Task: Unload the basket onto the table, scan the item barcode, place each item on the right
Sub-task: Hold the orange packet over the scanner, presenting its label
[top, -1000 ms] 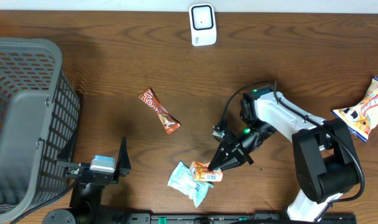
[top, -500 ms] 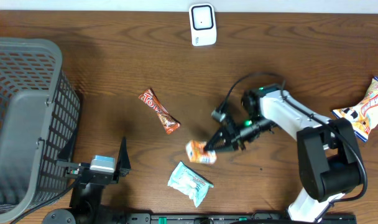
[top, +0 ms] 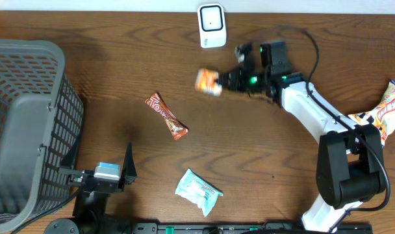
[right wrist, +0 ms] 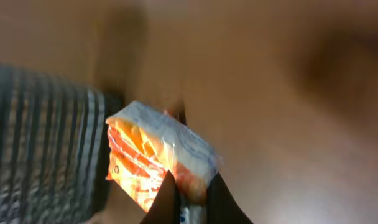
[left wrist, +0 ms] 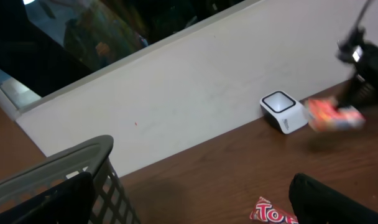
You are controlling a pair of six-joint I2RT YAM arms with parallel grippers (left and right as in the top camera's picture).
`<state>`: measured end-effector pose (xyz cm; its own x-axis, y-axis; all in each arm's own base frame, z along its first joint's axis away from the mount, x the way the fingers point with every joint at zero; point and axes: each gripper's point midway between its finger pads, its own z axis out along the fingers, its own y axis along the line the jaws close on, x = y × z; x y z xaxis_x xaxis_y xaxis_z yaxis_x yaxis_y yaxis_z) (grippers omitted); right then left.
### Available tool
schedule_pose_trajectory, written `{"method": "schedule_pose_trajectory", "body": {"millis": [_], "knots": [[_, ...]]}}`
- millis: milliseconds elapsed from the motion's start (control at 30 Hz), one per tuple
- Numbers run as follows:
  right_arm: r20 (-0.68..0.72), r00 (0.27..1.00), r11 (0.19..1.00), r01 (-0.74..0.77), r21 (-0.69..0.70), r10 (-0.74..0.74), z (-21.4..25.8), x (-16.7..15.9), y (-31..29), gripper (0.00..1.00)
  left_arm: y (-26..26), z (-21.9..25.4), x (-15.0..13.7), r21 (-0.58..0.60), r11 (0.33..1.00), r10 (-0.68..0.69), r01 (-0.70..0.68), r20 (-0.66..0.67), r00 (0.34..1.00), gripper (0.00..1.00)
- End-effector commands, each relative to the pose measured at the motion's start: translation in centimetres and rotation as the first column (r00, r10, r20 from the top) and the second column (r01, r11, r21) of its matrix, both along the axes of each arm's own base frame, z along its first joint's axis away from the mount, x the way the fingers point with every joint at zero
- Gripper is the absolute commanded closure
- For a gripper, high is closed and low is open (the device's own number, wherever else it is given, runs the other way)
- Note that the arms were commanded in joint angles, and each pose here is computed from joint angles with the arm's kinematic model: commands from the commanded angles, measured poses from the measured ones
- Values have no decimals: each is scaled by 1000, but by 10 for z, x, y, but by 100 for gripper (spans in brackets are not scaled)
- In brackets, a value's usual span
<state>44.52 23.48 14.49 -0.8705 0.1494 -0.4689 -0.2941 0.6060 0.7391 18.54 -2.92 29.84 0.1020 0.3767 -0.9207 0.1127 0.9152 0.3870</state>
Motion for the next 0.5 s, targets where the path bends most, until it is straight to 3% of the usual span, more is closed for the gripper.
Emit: {"method": "schedule_pose_trajectory", "body": {"millis": [0, 100, 167, 300, 467], "knots": [[229, 955, 971, 216, -97, -190, 26, 46, -18, 99, 2, 2, -1, 3, 1000, 8, -8, 9, 1000, 0], [411, 816, 859, 494, -133, -406, 47, 83, -52, 99, 2, 2, -1, 3, 1000, 8, -8, 9, 1000, 0], [495, 726, 788, 603, -126, -477, 58, 96, -66, 99, 2, 2, -1, 3, 1000, 8, -8, 10, 1000, 0], [655, 618, 780, 622, -69, -435, 75, 113, -55, 99, 2, 2, -1, 3, 1000, 8, -8, 10, 1000, 0], [722, 511, 780, 622, 64, -467, 66, 137, -46, 99, 2, 2, -1, 3, 1000, 8, -8, 10, 1000, 0]]}}
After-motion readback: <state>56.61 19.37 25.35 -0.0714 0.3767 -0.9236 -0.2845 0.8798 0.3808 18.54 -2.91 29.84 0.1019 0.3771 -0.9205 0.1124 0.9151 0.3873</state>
